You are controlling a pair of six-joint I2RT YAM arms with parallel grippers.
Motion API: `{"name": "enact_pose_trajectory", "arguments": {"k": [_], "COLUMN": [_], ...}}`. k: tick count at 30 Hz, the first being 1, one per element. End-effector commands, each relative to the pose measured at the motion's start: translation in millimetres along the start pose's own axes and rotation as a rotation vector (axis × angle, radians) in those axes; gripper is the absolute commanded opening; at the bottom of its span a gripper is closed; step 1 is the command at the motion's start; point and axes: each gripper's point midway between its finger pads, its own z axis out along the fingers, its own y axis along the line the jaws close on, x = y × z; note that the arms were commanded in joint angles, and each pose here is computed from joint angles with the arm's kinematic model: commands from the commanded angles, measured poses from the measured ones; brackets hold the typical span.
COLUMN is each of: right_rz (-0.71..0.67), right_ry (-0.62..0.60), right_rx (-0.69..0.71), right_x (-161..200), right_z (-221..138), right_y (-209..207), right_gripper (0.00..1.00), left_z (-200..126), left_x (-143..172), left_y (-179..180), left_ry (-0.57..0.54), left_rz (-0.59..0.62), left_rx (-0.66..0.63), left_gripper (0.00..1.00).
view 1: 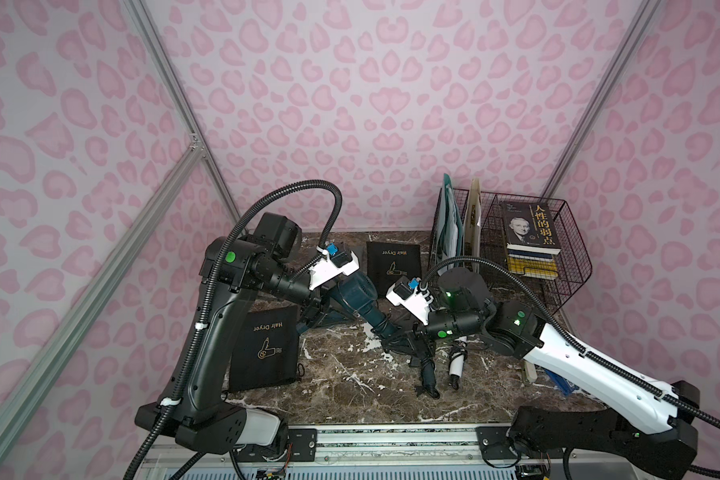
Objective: Pack away hair dryers
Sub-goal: Fold the hair dryer.
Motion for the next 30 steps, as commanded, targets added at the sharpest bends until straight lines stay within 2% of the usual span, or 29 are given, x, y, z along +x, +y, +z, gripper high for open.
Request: {"name": "enact_pose_trajectory", "arguments": {"k": [1, 8, 13, 20, 25, 30], "right_rz": [-0.015, -0.004, 0.003, 0.04, 0.058, 0.088], "right_ry": [-0.015, -0.065, -0.122, -0.236, -0.285, -0.35], "right_rx": [-0.045, -0.125, -0.193, -0.268, -0.292, -0.278], "right_x": [-3, -6, -14, -37, -44, -56], "right_z": [1, -2, -4, -9, -10, -7], "right_y": [7, 20, 30, 42, 47, 47], "right_gripper": [0.41, 0.2, 0.0, 0.0, 0.0, 0.0], "left_z": [-3, -1, 4, 6, 5, 8], "left_x": [16, 12, 10, 4, 6, 5], "left_y": [-38, -34, -13, 11, 30, 42], "left_ry": [0.043, 0.026, -0.003, -0.099, -0.102, -0.112], "left_rz": [-0.193, -0.222, -0.245, -0.296, -0.323, -0.368], "left_rx": [0.148, 0.148, 0.05, -0.08, -0.179, -0.203], "left_gripper": [0.02, 0.02, 0.02, 0.02, 0.02, 0.02]}}
